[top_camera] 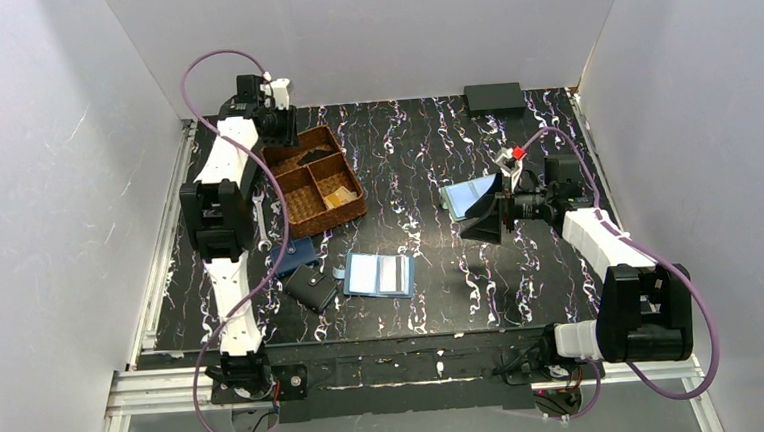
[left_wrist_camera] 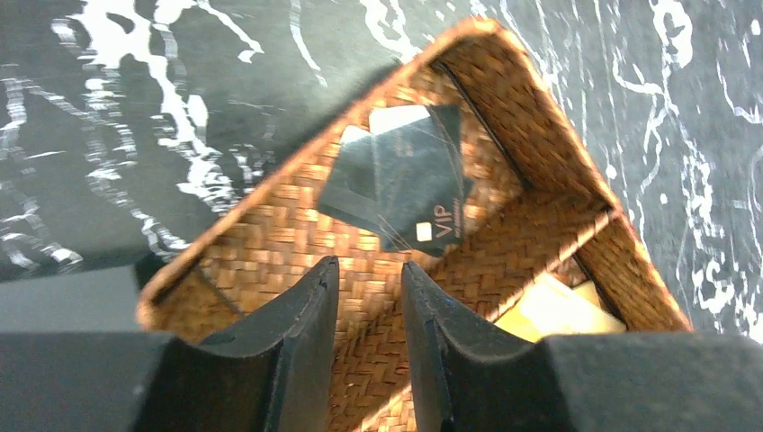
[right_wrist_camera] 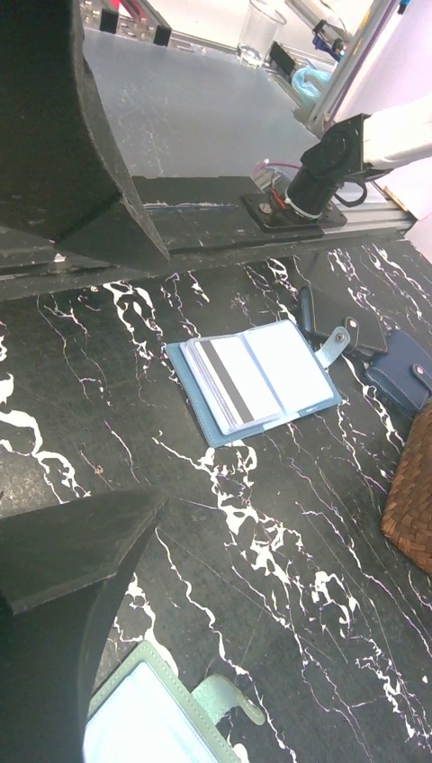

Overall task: Take the credit cards out of the card holder
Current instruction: Place the credit card in the storage box, then remove the credit card from the card holder.

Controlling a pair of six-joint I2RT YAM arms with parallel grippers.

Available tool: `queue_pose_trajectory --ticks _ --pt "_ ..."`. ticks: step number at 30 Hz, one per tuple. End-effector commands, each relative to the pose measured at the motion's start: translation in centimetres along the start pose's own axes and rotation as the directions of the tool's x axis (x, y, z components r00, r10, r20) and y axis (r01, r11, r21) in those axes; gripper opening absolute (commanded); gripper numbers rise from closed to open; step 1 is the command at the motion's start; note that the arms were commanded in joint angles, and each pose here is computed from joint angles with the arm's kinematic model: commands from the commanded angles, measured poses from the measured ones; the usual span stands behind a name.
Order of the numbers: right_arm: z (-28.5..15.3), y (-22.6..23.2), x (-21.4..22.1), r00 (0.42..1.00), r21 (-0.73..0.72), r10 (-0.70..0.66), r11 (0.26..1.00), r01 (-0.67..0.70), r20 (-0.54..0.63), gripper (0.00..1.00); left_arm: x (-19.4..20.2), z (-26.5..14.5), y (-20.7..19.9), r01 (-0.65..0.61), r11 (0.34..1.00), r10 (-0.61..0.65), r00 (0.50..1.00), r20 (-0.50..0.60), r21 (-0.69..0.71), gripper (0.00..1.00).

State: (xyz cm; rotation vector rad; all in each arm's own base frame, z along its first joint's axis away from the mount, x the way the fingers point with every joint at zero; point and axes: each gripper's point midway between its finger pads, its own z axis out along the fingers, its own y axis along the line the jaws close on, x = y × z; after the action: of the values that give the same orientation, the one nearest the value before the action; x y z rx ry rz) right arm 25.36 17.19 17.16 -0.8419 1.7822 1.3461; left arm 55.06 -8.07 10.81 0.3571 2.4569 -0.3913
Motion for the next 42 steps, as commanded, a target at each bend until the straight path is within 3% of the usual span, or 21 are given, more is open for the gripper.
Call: queue_pose_trajectory --ticks 1,5,8,11,14,17,23,30,42 --pt "-0.2 0.7 -0.7 0.999 -0.022 -0.047 0.999 0.048 0.027 0.99 -7.1 -8.6 1.6 0.043 0.974 0.017 0.965 0.261 -0.222 0.35" --pt "-1.3 -0.1 -1.0 0.997 0.030 -0.060 0.998 0.059 0.044 0.99 -9.1 -14.7 -0.5 0.118 0.974 -0.014 0.880 0.475 -0.191 0.70" --pt "-2.0 -0.5 -1.0 0.993 0.075 -0.113 0.991 0.110 0.029 0.98 -8.6 -18.3 -2.9 0.220 0.976 -0.172 0.771 0.613 -0.003 0.97" --pt "-2.9 -1.0 -0.9 0.987 0.133 -0.159 0.979 0.157 0.004 0.98 -5.4 -20.9 -4.4 0.307 0.912 -0.411 0.707 0.575 0.274 0.98" --pt "-3.6 -1.7 -0.7 0.983 0.188 -0.184 0.964 0.186 -0.027 0.98 -0.7 -21.2 -7.6 0.375 0.793 -0.572 0.730 0.375 0.480 0.98" --pt "-4.2 -2.1 0.1 0.978 0.230 -0.193 0.951 0.207 -0.082 0.98 4.2 -21.3 -10.6 0.411 0.730 -0.609 0.754 0.246 0.546 0.98" --pt "-4.9 -1.3 2.6 0.972 0.222 -0.140 0.958 0.180 -0.188 0.98 12.4 -22.3 -15.9 0.415 0.725 -0.582 0.796 0.165 0.550 0.98" --pt "-5.7 -2.0 2.6 0.966 0.312 -0.158 0.925 0.217 -0.203 0.98 19.4 -22.6 -22.5 0.362 0.737 -0.474 0.879 0.054 0.571 0.95" --pt "-8.2 -3.6 2.9 0.974 0.430 -0.146 0.878 0.209 -0.175 0.98 25.4 -20.6 -26.1 0.314 0.860 -0.340 0.940 -0.008 0.402 0.94"
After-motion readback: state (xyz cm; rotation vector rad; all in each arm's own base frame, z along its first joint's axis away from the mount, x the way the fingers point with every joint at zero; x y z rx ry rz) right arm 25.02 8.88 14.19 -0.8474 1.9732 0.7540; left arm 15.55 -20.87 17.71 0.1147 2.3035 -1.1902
